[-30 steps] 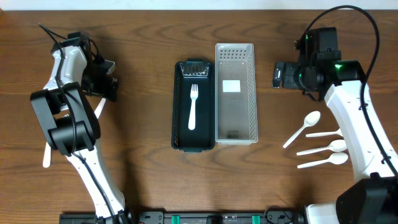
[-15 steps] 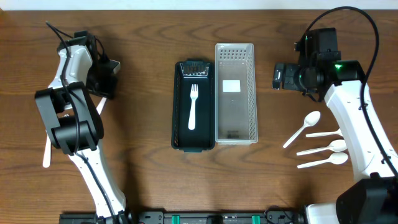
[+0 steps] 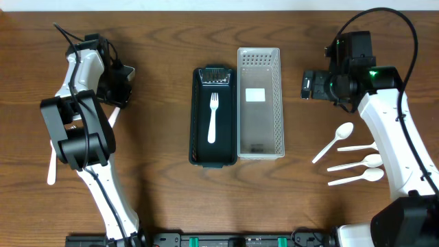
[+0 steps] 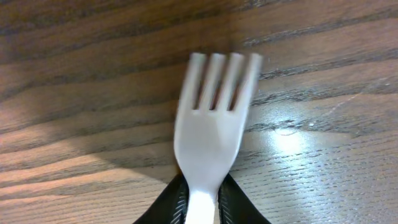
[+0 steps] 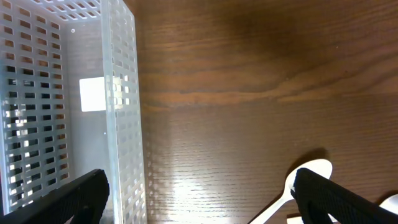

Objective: Pack container
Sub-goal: 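Move the left gripper back and grasp the second white fork, then carry the second fork into the black basket and release it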

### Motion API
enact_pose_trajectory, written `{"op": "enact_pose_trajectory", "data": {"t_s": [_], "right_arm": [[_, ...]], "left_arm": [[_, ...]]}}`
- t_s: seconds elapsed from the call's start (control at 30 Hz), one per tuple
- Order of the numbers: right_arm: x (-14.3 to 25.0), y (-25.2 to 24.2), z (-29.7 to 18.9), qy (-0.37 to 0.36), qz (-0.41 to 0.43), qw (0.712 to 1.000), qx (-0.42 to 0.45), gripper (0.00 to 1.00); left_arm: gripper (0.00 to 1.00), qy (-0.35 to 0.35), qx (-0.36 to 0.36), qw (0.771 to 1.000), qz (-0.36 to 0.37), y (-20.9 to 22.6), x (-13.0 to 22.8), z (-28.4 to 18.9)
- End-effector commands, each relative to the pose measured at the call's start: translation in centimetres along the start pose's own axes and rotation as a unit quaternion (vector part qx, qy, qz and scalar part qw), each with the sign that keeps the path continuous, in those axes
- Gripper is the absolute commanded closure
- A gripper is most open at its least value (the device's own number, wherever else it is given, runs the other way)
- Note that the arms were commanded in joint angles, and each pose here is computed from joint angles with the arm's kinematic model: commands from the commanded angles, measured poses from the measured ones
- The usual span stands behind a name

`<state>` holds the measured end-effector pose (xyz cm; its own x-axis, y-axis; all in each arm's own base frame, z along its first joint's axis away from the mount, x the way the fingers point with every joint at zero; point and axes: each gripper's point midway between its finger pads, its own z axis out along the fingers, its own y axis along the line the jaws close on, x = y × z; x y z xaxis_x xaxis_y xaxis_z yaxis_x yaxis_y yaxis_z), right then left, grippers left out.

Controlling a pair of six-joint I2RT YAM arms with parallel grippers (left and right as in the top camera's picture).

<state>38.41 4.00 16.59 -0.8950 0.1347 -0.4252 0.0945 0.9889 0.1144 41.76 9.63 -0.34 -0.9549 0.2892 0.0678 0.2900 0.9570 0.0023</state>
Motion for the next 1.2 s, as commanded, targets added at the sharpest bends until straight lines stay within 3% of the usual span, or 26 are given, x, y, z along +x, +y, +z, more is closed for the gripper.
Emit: {"op": "enact_pose_trajectory", "data": {"t_s": [0.0,0.07,0.33,0.67,0.93,1.07,1.17], "right_arm": [[-0.4,-0.2,-0.4,-0.008,0.006,1.0,0.006,0.02],[-0.4,-0.2,-0.4,-0.008,0.006,1.0,0.006,0.03],[-0.4,-0.2,-0.4,-0.008,0.002,1.0,0.006,0.03],[-0.6,-0.2,-0.4,-0.011,0.001,1.0,0.005,0.03],[-0.6,-0.2,-0.4,-0.012,0.001,1.0,0.005,0.03],[-0.6,-0.2,-0.4,-0.01,-0.009,1.0,0.005,0.03],[-0.4,-0.2,-0.4,-0.007,-0.009,1.0,0.006,0.03]], "left_arm": [[0.81,0.017,0.006,1.0,-0.003,-0.4,0.7,1.3],[0.87,0.017,0.006,1.0,-0.003,-0.4,0.7,1.3],[0.92,0.002,-0.002,1.0,-0.003,-0.4,0.4,-0.5],[0.94,-0.055,-0.031,0.998,-0.023,-4.1,0.1,-9.4],[0.94,-0.121,-0.025,0.99,-0.073,-14.8,0.7,-18.8],[0.94,-0.169,0.055,0.979,-0.095,-22.5,-0.4,-21.3],[0.94,-0.183,0.074,0.977,-0.08,-26.4,-1.4,-21.3]]}}
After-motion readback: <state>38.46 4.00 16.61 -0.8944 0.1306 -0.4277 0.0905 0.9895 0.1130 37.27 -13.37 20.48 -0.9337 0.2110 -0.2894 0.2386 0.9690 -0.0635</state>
